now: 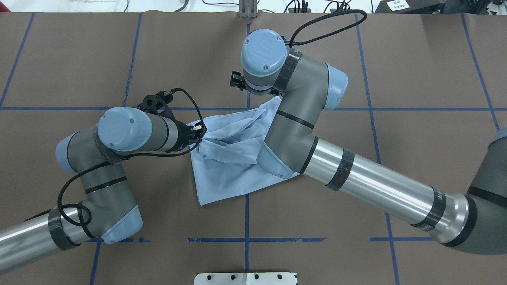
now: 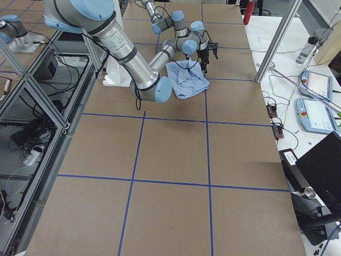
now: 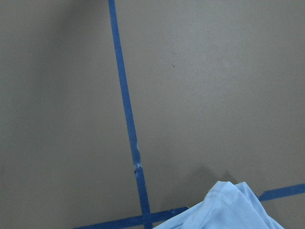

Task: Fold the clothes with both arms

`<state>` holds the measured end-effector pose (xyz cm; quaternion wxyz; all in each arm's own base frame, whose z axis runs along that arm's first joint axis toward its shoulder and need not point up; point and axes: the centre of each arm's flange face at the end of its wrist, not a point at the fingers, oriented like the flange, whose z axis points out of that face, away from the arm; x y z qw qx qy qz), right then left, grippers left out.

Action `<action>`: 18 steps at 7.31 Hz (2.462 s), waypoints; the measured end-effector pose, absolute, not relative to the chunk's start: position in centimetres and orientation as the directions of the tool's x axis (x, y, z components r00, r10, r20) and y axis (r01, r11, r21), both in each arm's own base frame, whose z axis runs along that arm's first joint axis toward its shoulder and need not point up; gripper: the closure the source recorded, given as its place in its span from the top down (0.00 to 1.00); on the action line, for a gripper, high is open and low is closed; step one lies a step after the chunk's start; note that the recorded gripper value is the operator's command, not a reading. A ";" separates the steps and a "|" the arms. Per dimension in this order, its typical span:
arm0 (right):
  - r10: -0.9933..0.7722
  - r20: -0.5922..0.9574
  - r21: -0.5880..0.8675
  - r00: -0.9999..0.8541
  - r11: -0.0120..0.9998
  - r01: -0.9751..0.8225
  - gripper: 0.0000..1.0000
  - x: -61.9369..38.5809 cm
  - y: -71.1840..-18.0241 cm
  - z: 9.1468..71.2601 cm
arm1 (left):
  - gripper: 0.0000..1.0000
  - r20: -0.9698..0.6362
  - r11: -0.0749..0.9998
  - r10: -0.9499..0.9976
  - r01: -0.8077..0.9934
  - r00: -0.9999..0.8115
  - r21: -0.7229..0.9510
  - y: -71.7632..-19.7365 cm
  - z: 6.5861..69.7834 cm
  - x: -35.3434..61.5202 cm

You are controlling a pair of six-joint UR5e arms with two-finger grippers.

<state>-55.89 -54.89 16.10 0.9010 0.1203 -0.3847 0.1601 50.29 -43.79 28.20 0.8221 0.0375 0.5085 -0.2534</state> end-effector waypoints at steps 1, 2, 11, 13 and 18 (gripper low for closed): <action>0.196 0.731 0.093 0.653 0.920 -0.381 1.00 -55.9 -54.9 16.2 | 0.00 -0.843 0.858 -0.394 0.475 0.365 -0.195 -45.2 29.3 50.0; 0.196 0.732 0.093 0.653 0.920 -0.381 1.00 -55.8 -54.8 16.3 | 0.00 -0.829 0.851 -0.405 0.491 0.385 -0.188 -46.5 30.7 50.0; 0.268 0.699 0.062 0.663 0.901 -0.430 0.81 -59.9 -42.2 18.2 | 1.00 -0.864 0.921 -0.243 0.383 0.441 -0.063 -49.9 30.3 45.7; 0.292 0.695 0.071 0.657 0.881 -0.467 0.69 -60.6 -40.5 19.4 | 1.00 -0.865 0.922 -0.240 0.381 0.440 -0.062 -49.9 30.2 45.6; 0.346 0.755 0.004 0.557 0.847 -0.532 0.16 -60.5 -39.8 21.3 | 1.00 -0.864 0.923 -0.241 0.381 0.442 -0.062 -49.9 30.4 45.6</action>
